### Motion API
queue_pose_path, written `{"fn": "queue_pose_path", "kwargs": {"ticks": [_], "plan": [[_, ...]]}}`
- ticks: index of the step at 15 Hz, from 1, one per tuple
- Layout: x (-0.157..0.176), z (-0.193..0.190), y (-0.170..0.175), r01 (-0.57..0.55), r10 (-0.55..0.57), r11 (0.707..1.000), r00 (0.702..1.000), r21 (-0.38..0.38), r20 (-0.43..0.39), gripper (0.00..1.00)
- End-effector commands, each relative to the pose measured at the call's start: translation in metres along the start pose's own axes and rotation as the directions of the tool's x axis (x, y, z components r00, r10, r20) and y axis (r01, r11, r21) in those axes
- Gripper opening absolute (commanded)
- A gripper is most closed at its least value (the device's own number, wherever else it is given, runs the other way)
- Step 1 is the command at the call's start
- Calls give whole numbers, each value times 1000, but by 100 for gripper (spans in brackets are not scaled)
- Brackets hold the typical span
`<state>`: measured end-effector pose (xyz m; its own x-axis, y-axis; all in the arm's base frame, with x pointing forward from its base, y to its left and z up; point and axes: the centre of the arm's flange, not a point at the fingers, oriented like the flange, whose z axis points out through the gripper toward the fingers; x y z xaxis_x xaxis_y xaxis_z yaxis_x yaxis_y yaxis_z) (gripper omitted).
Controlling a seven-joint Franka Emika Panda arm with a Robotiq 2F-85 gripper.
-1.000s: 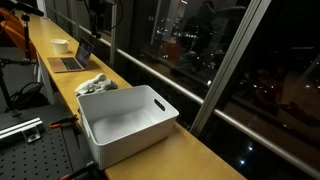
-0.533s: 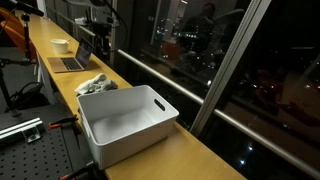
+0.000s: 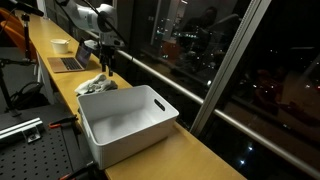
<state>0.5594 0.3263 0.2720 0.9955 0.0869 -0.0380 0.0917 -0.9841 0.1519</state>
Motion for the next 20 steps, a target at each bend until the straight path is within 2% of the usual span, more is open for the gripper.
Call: {"fn": "queue_pose_path", "kwargs": {"ticks": [1, 4, 10, 11, 12, 13, 20], "plan": [[29, 42, -11, 40, -41, 997, 999, 68, 1, 100], [33, 84, -21, 70, -74, 992, 997, 109, 33, 100], [9, 152, -25, 86, -108, 985, 983, 147, 149, 100], [5, 155, -21, 75, -99, 987, 982, 144, 162, 75], [1, 154, -18, 67, -90, 988, 982, 139, 166, 74], [-4, 149, -13, 56, -78, 989, 983, 133, 168, 68], [-36, 91, 14, 3, -16, 996, 989, 90, 146, 14]]}}
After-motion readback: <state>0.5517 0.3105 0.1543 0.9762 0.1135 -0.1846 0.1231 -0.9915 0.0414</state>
